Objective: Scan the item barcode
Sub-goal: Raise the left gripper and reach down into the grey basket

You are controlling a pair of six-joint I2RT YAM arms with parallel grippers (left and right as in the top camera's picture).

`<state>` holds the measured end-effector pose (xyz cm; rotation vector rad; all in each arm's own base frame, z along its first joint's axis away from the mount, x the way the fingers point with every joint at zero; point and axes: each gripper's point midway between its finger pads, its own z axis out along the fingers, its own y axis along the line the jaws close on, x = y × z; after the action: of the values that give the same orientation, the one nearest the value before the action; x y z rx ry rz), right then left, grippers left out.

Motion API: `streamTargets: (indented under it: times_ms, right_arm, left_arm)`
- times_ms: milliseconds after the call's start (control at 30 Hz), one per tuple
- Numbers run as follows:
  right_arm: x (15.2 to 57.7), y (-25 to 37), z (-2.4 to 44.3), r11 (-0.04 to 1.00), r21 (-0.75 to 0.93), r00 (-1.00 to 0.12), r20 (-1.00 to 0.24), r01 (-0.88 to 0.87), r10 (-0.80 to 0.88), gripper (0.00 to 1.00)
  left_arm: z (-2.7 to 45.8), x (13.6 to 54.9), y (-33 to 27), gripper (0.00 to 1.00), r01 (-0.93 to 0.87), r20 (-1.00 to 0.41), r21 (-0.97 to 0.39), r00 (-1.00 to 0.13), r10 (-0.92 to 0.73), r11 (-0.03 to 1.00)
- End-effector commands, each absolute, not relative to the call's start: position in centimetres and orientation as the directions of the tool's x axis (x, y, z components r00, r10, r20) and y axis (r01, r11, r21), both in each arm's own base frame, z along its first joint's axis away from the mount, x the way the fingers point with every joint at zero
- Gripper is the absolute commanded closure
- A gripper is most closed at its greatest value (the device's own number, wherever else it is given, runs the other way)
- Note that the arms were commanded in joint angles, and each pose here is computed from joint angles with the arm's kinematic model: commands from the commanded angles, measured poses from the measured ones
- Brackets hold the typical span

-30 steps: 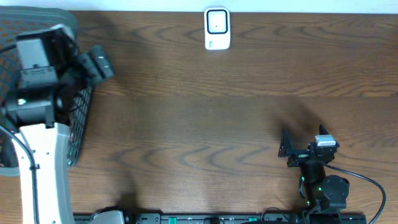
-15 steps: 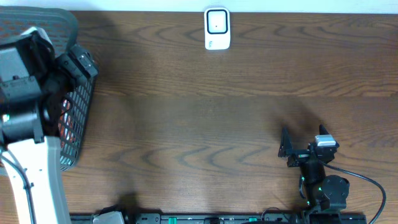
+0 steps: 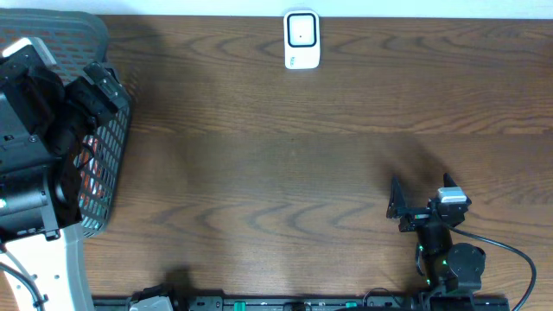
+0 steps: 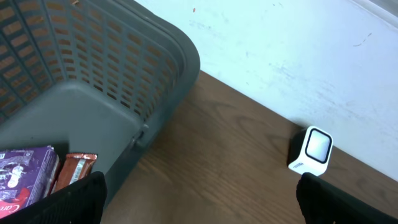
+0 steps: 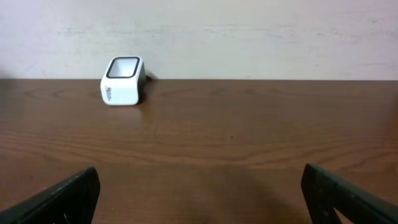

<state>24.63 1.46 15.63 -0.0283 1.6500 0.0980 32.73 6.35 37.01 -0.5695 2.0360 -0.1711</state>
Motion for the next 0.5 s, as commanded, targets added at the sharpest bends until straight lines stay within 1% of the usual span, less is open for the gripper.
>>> streamTargets:
  times_ms: [0,100,300,400,467]
  right_arm:
    - [24.6,1.6,15.5,0.995,0.057,-0.089,-0.995,-0.079,0.05,0.01]
    - [24.6,1.6,15.5,0.995,0.057,-0.089,-0.995,-0.079,0.05,0.01]
    - [24.6,1.6,15.5,0.995,0.057,-0.088,-0.995,-0.079,0.05,0.01]
    - [24.6,1.6,15.5,0.995,0.057,-0.089,-0.995,-0.079,0.05,0.01]
    - [24.6,1.6,15.5,0.995,0.057,-0.088,-0.995,-0.079,0.05,0.01]
  left_arm:
    - [38.0,32.4,7.7,0.02,-0.377,-0.812,-0.311,-0.371,-0.45,0.872]
    - [38.0,32.2,8.7,0.02,-0.423,-0.821,-0.289,-0.352,-0.449,0.859]
    - [37.9,32.5,10.6,0.02,-0.471,-0.825,-0.286,-0.323,-0.464,0.835]
    - [37.7,32.9,12.8,0.02,-0.517,-0.826,-0.29,-0.289,-0.483,0.805]
    - [37.2,32.8,14.7,0.01,-0.57,-0.812,-0.31,-0.258,-0.524,0.761]
